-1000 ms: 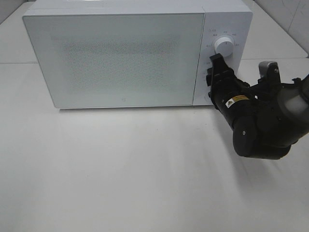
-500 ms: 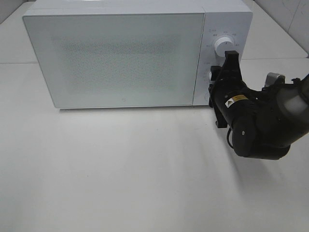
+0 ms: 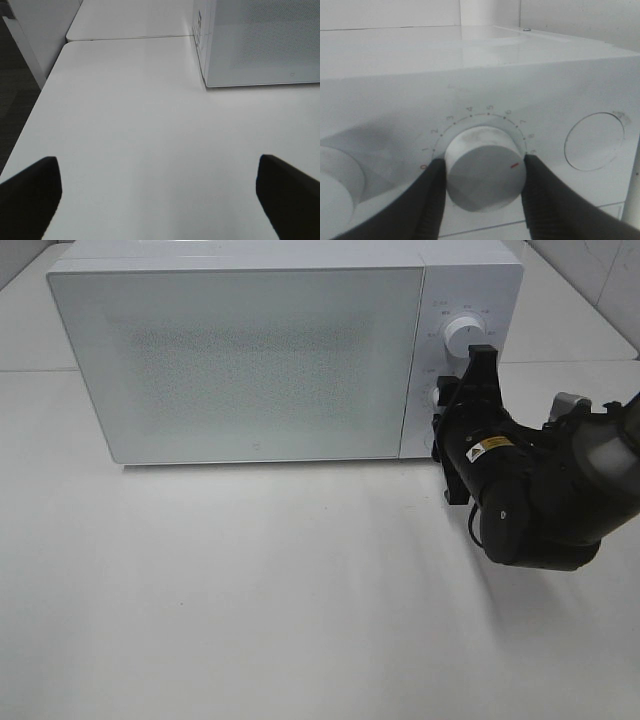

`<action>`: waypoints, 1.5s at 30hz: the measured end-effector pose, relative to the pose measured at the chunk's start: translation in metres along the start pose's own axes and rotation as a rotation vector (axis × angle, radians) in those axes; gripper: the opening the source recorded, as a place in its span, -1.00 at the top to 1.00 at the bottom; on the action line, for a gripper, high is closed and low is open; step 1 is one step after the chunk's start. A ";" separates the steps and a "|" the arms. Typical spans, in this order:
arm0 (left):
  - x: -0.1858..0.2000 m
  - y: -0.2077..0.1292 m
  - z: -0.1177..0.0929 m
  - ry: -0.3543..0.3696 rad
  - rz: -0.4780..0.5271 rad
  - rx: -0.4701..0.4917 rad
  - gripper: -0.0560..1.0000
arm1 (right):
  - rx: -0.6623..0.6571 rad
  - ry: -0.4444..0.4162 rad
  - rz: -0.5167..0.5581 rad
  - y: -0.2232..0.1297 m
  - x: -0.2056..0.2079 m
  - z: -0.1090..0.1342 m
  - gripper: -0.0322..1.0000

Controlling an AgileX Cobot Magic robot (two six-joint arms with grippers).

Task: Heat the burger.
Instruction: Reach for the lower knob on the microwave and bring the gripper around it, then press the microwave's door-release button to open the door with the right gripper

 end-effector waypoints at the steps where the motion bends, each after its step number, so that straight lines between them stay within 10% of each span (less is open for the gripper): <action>1: 0.000 0.000 0.000 0.000 0.000 0.000 -0.96 | 0.000 0.000 0.000 0.000 0.000 0.000 0.11; 45: 0.000 0.000 0.000 0.000 0.000 0.000 -0.96 | 0.227 -0.028 0.024 0.014 0.041 0.018 -0.28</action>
Point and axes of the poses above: a point on each arm's last joint axis where the gripper is mounted, x pointing back along that axis away from the gripper, z along the wrist's bending axis when the last joint is at zero, y = z × x, the point moved 8 cm from there along -x, pointing out along that axis toward the gripper, and after that the axes turned 13 degrees about -x, right-handed, at the moved point
